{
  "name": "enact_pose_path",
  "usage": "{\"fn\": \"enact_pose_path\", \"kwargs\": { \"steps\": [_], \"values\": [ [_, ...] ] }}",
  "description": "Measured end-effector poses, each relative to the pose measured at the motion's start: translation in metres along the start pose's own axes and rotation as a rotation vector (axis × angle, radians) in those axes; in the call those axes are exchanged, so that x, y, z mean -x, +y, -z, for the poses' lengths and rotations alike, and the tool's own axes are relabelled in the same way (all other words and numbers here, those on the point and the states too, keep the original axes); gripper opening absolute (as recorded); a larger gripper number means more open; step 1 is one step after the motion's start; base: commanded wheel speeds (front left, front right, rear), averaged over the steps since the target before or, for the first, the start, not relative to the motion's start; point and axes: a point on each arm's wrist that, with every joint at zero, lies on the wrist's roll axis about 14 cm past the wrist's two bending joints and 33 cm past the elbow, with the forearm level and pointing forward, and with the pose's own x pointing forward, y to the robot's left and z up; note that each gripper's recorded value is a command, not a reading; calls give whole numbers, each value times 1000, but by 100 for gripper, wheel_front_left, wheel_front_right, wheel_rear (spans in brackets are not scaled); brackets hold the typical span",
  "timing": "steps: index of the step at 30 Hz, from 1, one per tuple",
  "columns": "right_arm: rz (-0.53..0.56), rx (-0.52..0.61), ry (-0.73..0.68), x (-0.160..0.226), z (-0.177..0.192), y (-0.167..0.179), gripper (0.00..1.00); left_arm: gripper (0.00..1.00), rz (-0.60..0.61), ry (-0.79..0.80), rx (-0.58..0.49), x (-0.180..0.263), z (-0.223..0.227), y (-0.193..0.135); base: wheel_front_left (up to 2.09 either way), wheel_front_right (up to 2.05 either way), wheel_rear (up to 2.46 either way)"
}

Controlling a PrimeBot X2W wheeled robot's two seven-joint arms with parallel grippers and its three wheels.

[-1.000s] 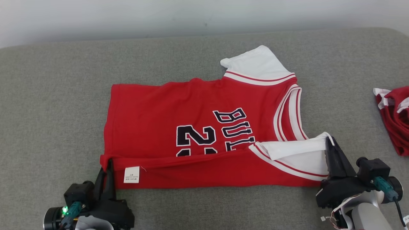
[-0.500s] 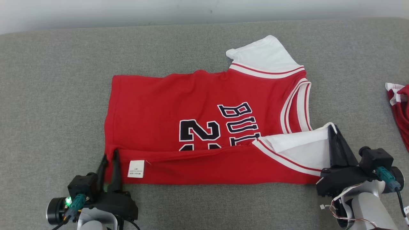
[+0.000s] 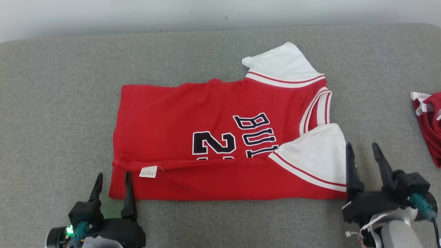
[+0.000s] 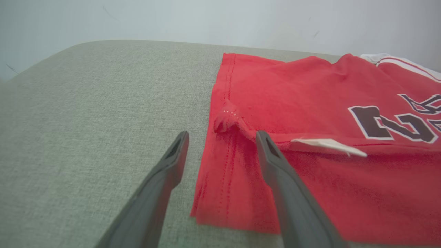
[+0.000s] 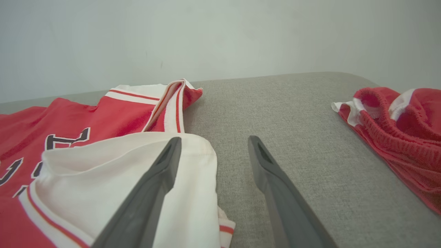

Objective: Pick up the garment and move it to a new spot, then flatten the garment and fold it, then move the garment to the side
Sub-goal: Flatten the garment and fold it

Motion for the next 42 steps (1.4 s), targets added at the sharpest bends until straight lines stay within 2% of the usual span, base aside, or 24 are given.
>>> {"fn": "enact_pose_path", "kwargs": {
  "steps": [12,22,23,25,26,42],
  "values": [
    [24,-67,115,43,39,2,100,100,2,26,14,19,9,-3,0,0,0],
    [26,-107,217,41,70,9,100,100,-10,38,13,22,13,1,0,0,0],
    [23,-110,221,40,71,10,76,100,-12,39,13,22,14,2,0,0,0],
    [20,-119,230,37,74,12,11,100,-16,42,13,22,15,4,0,0,0],
    [16,-121,231,36,74,13,0,100,-18,43,13,23,15,4,0,0,0],
    [-5,-121,198,25,65,14,0,100,-29,108,62,14,36,8,0,0,0]
  ]
}}
